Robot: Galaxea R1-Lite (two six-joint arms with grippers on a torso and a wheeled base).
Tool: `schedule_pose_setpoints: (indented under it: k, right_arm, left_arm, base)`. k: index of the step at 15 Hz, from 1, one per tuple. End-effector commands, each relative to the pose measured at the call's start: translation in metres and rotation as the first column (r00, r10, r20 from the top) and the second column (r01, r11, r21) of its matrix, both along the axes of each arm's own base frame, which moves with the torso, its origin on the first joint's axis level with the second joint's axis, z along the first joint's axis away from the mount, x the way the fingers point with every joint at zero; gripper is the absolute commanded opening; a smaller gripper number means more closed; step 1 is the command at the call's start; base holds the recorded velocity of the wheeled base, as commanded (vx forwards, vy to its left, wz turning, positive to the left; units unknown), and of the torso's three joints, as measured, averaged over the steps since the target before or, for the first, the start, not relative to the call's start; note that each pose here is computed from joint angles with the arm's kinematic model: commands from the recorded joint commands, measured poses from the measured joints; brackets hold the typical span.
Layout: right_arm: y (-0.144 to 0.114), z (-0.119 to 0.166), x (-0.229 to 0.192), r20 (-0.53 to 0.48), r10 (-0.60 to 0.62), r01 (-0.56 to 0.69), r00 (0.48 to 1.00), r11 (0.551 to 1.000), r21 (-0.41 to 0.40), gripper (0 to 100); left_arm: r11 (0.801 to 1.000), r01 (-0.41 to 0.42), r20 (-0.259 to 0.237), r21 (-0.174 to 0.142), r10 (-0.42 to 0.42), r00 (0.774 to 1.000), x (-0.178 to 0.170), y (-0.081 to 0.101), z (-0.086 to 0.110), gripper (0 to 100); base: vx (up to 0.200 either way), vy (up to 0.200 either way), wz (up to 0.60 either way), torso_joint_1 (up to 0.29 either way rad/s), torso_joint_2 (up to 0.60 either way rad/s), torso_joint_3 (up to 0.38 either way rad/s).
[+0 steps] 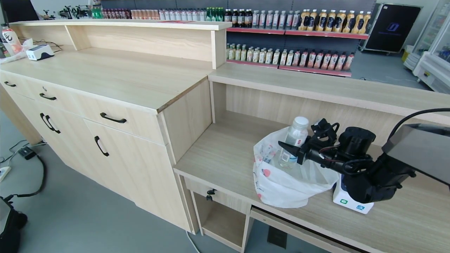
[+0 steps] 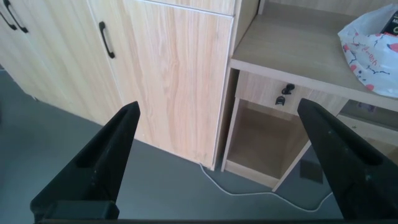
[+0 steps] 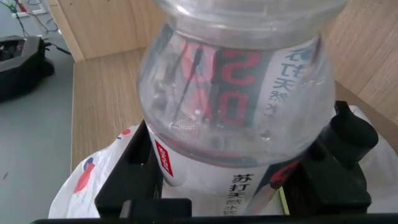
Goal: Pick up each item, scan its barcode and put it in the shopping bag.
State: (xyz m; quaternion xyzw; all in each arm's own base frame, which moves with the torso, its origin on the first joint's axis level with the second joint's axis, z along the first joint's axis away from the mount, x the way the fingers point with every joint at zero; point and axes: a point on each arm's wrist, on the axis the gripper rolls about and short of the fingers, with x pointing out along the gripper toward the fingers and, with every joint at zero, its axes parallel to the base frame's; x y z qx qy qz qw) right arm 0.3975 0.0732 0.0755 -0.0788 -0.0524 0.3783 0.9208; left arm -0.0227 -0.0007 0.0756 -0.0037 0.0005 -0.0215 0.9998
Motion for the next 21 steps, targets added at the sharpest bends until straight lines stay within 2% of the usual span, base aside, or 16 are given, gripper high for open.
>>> schedule_pose_setpoints:
  k: [1,21]
  right_arm:
    - [0.005,-0.009,0.007,0.008,0.009,-0.009,1.000,1.000,-0.003,0]
    - [0.044,-0.050,0.052,0.052,0.068,-0.069,0.996,0.998,0.007,0]
  left_arm:
    - [1.000,0.000,-0.001,0.000,0.000,1.000,0.000,0.000,0.000,100]
    - [1.000,0.000,0.001,0.000,0.000,1.000,0.000,0.000,0.000,100]
  base:
    - [0.000,0.000,0.00,0.000,0.00,0.000]
    - [0.000,0.000,0.00,0.000,0.00,0.000]
